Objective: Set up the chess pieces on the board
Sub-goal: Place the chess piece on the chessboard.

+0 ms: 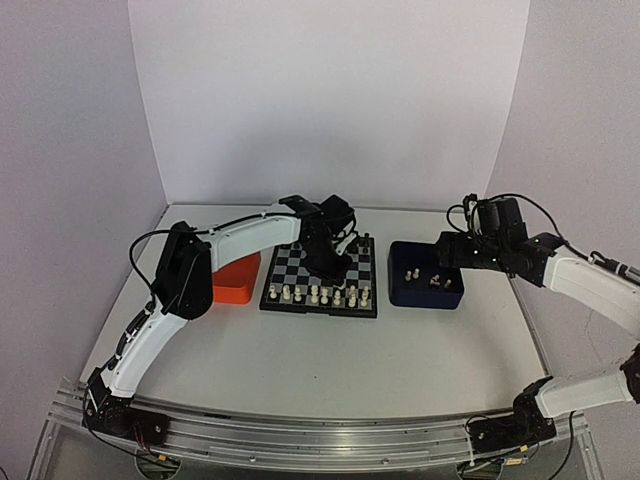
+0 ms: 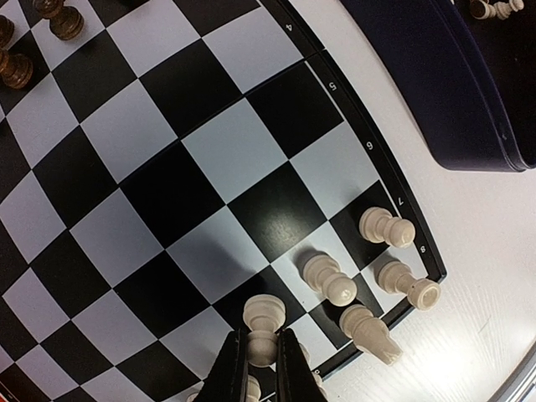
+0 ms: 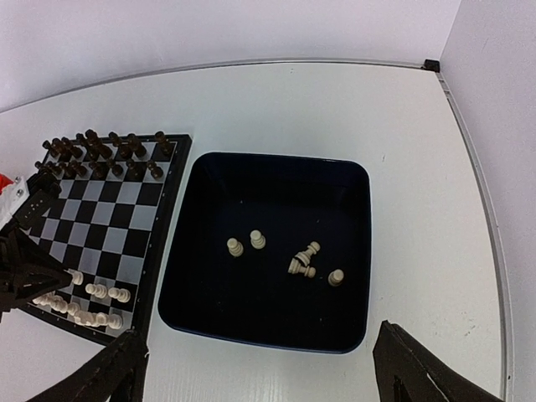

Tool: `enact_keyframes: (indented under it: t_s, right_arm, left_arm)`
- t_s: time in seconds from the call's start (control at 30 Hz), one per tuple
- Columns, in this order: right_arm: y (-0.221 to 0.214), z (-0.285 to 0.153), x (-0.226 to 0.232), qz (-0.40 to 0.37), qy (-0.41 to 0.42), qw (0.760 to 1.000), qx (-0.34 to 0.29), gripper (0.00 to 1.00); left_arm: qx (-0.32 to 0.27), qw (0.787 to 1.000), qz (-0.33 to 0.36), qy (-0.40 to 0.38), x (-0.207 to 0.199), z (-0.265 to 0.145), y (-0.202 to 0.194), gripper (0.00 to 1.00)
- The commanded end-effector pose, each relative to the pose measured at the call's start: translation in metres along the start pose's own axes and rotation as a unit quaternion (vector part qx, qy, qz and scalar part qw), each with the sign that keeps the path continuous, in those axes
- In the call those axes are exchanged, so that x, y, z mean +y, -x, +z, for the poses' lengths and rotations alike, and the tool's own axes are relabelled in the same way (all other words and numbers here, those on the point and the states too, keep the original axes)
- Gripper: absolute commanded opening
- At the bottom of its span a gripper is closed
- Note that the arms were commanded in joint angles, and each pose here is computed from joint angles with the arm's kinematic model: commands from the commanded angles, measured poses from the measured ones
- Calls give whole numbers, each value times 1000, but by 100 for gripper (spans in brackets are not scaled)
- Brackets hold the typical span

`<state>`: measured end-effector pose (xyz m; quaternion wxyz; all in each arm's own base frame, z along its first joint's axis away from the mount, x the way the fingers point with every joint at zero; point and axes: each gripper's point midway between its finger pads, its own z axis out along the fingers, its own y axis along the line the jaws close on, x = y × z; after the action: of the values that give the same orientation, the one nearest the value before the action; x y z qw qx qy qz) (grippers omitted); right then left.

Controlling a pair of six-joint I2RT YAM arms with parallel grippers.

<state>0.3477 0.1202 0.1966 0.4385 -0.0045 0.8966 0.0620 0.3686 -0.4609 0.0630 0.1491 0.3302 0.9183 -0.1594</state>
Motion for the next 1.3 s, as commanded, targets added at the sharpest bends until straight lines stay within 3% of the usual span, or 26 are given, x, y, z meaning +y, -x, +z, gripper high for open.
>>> enact_keyframes:
  t_s: [0.0,0.43,1.0,1.27]
  right_arm:
    - [6,-8,-3,-2,-5,1000,-16,91]
    - [4,-13,-8,0,-12,1000,-22,91]
    - [4,-12,-7,2,-9,1000,-21,91]
    - [3,-12,-6,3,-5,1000,-19,91]
  left_arm:
    - [-14,1000,14,3,-3,-3,9,5]
    - [-14,1000,16,0,-3,1,9,9]
    - [-26,999,14,-14,-9,-5,14,24]
    - [-73,997,8,-6,-10,-29,36,28]
